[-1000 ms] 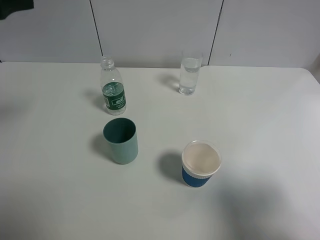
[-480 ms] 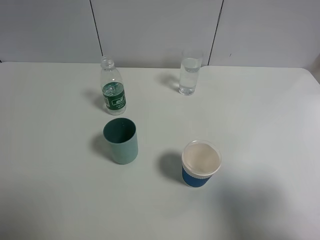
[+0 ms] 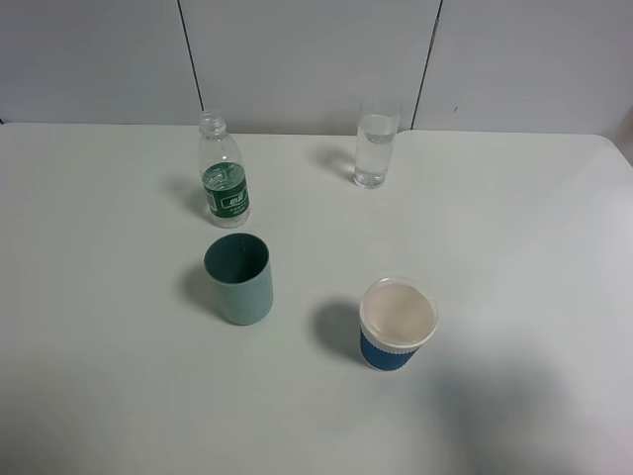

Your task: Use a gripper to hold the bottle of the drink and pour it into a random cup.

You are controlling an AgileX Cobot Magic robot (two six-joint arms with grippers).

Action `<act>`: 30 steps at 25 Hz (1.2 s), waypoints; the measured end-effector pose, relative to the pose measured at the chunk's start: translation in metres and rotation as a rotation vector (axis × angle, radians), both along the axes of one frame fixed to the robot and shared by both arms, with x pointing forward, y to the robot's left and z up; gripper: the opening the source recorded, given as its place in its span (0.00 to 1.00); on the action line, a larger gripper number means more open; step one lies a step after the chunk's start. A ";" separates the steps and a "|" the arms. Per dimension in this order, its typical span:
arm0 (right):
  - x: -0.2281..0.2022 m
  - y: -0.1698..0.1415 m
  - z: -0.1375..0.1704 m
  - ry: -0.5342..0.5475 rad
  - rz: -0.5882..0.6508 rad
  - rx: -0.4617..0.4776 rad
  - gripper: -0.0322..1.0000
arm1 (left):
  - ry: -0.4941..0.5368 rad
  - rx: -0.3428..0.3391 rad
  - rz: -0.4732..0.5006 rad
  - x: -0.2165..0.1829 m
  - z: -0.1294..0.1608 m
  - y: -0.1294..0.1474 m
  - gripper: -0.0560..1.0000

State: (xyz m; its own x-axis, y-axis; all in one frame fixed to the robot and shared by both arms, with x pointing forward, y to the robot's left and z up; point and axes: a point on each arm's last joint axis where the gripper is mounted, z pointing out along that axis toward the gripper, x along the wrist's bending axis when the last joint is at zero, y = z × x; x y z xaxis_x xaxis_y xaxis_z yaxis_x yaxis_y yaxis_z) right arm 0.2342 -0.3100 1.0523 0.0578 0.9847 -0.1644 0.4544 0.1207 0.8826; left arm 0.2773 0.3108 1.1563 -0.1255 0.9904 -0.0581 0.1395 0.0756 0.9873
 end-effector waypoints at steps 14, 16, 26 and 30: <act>0.000 0.000 0.000 0.000 0.000 0.000 0.75 | 0.090 -0.018 0.030 -0.047 -0.067 -0.001 0.99; 0.000 0.000 0.000 0.000 0.000 0.000 0.75 | 0.135 -0.025 0.032 -0.049 -0.075 -0.001 0.99; 0.000 0.000 0.000 0.000 0.000 0.000 0.75 | 0.301 -0.051 0.033 -0.045 -0.101 -0.002 0.99; 0.000 0.000 0.000 0.000 0.000 0.000 0.75 | 0.301 -0.051 0.033 -0.045 -0.101 -0.002 0.99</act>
State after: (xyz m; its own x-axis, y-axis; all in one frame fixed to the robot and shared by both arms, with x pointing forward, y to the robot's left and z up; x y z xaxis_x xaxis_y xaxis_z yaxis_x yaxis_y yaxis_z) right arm 0.2342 -0.3100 1.0523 0.0578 0.9847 -0.1644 0.4544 0.1207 0.8826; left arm 0.2320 0.3091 1.0558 -0.1766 0.9823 -0.0625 0.4222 0.1330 0.8967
